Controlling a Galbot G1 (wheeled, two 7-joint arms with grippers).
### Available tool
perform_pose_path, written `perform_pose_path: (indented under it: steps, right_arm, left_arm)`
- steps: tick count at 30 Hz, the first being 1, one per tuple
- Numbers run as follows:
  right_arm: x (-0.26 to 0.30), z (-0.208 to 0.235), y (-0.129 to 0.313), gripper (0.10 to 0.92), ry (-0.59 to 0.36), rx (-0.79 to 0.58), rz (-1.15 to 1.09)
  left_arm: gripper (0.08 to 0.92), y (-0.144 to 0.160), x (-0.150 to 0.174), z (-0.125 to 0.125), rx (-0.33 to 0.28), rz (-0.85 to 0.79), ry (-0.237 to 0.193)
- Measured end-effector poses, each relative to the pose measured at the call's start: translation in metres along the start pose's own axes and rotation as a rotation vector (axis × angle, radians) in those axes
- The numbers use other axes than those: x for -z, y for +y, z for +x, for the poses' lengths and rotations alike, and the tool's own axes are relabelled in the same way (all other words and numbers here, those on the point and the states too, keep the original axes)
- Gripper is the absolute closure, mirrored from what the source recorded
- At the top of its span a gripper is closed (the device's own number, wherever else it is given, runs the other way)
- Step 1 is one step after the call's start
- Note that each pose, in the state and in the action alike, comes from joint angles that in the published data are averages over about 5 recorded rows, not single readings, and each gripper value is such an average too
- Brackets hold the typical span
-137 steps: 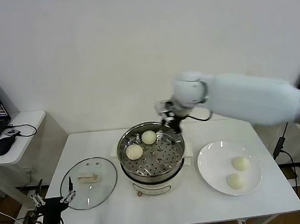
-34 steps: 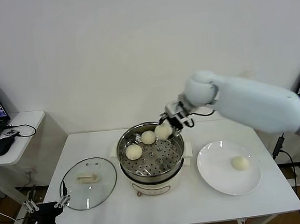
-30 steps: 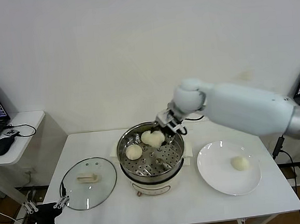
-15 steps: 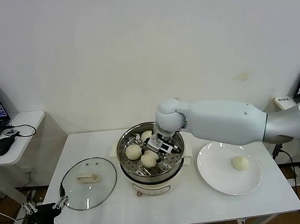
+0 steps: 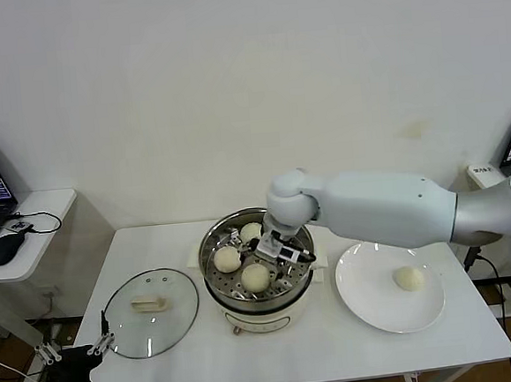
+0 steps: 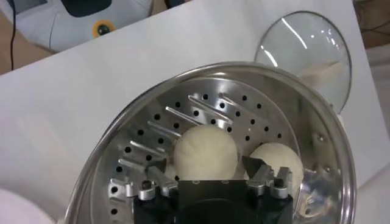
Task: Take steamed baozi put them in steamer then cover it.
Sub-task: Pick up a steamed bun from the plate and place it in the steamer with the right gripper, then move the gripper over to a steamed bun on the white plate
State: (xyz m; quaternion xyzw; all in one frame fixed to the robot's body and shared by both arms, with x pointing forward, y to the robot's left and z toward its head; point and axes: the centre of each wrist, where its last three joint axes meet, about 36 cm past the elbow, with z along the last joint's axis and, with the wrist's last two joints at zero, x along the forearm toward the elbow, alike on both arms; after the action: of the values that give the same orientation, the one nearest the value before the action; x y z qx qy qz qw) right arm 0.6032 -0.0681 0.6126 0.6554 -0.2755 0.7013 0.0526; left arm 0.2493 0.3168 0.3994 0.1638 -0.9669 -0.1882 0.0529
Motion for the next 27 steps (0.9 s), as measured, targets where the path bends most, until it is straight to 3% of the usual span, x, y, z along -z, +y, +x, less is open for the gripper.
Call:
perform_pose_path:
  steps: [11, 19, 27]
  right_arm:
    - [-0.053, 0.07, 0.053, 0.2, 0.095, -0.067, -0.313]
    - [-0.092, 0.1, 0.145, 0.2, 0.16, -0.098, -0.619]
    - [-0.116, 0.087, 0.24, 0.2, 0.246, -0.058, -0.803]
  left_arm:
    - [0.177, 0.002, 0.004, -0.008, -0.01, -0.013, -0.025]
    - [0.177, -0.001, -0.002, -0.009, -0.028, -0.025, -0.026]
    - [0.177, -0.003, -0.002, -0.008, -0.042, -0.033, -0.029]
